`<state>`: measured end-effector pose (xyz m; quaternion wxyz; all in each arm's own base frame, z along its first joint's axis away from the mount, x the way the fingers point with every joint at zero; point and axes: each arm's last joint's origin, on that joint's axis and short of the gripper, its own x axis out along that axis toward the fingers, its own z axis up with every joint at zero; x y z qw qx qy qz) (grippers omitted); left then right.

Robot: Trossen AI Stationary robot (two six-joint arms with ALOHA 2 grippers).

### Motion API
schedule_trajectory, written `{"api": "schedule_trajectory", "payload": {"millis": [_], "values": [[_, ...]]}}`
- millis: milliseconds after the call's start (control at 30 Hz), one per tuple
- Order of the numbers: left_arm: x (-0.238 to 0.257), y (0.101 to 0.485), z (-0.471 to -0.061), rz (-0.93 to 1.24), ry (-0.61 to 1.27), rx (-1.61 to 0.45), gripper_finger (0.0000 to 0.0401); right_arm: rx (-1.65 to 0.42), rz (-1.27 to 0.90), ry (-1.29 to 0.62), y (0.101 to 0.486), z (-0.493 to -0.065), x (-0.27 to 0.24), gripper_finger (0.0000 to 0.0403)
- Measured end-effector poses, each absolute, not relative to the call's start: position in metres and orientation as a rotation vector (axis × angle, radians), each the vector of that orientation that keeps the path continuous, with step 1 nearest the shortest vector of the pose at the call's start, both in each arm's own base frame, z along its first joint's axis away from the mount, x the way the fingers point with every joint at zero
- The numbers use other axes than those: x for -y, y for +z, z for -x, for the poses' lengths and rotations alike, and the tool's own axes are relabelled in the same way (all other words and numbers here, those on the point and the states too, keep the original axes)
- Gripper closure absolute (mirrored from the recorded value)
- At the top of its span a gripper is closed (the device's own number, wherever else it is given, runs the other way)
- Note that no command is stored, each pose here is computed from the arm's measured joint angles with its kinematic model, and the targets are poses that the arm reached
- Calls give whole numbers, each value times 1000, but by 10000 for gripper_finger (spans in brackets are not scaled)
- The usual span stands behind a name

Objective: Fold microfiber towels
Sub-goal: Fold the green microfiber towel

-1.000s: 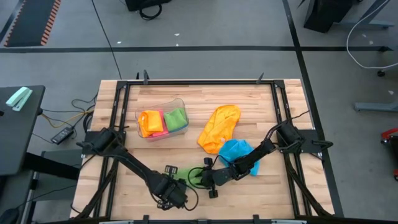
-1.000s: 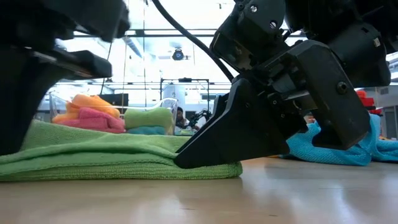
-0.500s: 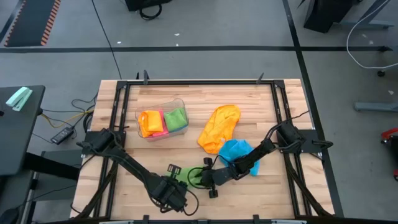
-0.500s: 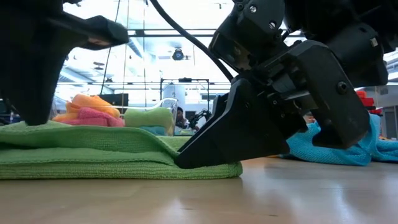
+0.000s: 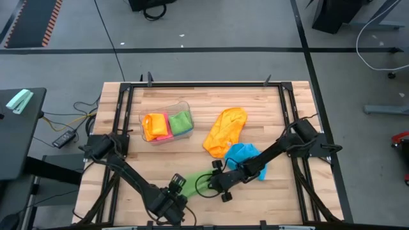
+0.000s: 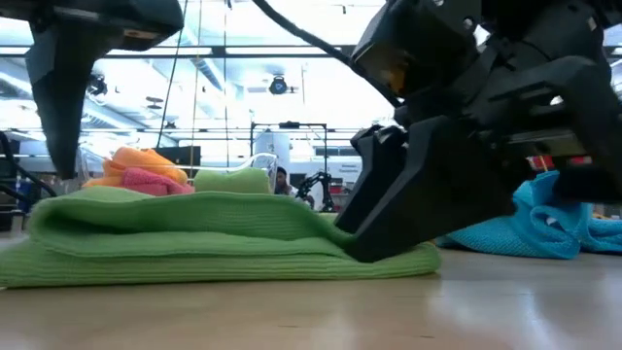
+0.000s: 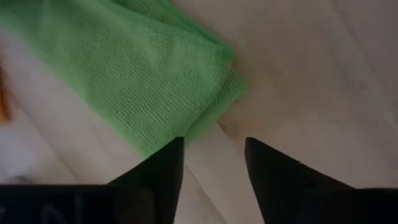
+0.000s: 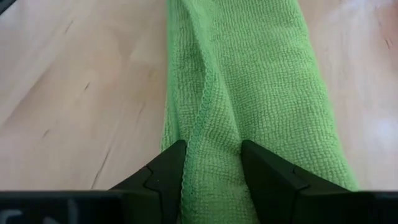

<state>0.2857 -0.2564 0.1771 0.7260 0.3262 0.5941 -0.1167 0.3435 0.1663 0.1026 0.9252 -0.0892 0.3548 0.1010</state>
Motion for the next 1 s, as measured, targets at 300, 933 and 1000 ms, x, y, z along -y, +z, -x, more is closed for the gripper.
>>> {"api": "schedule_trajectory", "payload": {"millis": [300,933,1000], "values": [[260,151,-273,-1020,-255,-1168,200,-736,181,206,104,-343,-166,235],[257,133,-270,-1278,-346,-1080,210,-722,157,199,106,-344,-166,235],[259,134,-268,-1282,-349,-1072,213,-722,157,199,106,-344,-166,235]]}}
